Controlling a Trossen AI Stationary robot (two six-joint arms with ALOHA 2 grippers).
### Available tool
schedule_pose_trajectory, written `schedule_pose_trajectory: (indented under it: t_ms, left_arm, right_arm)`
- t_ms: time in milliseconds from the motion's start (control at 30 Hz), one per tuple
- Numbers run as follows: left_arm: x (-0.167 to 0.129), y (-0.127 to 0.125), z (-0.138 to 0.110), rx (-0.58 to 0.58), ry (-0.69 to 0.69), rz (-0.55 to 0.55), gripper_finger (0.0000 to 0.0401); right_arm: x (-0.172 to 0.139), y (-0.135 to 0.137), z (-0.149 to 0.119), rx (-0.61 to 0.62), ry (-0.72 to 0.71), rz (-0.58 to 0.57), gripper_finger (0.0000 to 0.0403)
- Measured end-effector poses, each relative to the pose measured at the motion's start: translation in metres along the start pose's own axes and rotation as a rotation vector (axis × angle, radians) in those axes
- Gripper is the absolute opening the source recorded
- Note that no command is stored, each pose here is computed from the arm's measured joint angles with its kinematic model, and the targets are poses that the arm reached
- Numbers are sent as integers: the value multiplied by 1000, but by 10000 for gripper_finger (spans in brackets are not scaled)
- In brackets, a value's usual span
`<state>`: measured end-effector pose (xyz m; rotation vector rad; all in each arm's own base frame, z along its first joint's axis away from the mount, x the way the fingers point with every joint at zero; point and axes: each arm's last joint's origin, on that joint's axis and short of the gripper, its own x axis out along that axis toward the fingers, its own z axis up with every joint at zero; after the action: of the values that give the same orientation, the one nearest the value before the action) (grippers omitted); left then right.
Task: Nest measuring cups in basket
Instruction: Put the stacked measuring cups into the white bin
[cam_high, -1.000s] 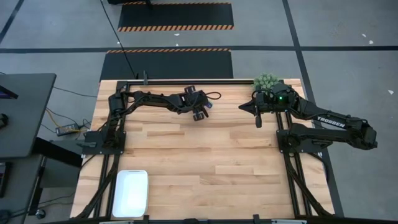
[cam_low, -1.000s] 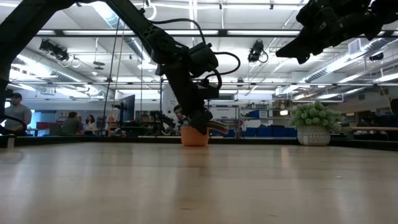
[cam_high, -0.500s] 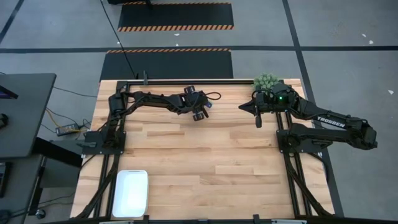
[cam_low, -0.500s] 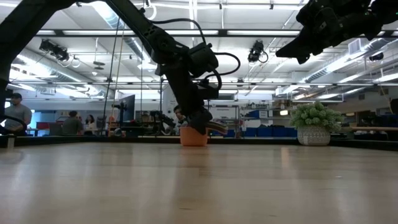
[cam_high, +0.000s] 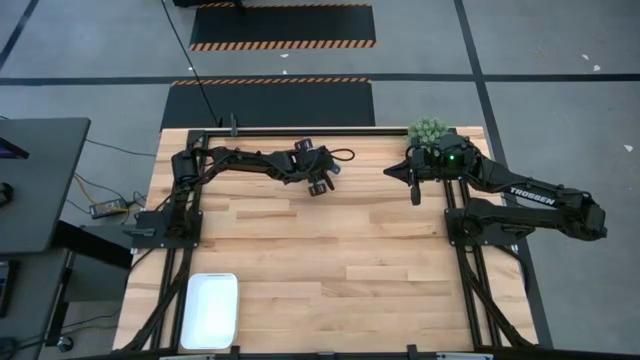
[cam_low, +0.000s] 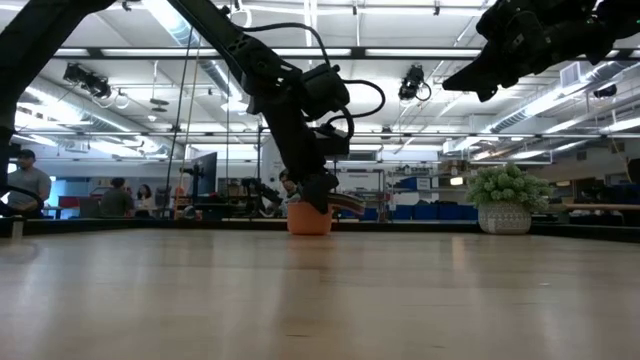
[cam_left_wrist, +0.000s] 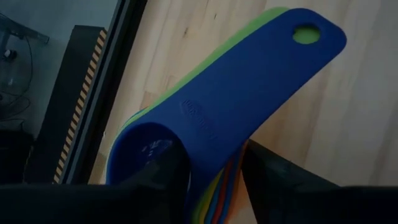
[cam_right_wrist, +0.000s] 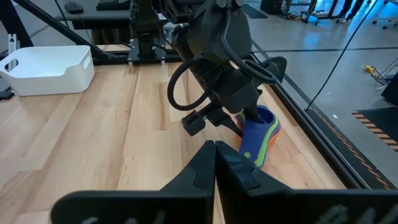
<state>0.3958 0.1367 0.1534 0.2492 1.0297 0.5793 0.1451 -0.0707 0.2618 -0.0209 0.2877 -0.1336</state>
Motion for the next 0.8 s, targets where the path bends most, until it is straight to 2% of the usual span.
schedule_pose_trajectory:
  t_ms: [800]
  left_arm:
    - [-4,-1,1,-13,-6,-37,141]
  right_arm:
    - [0,0,0,0,0,0,18]
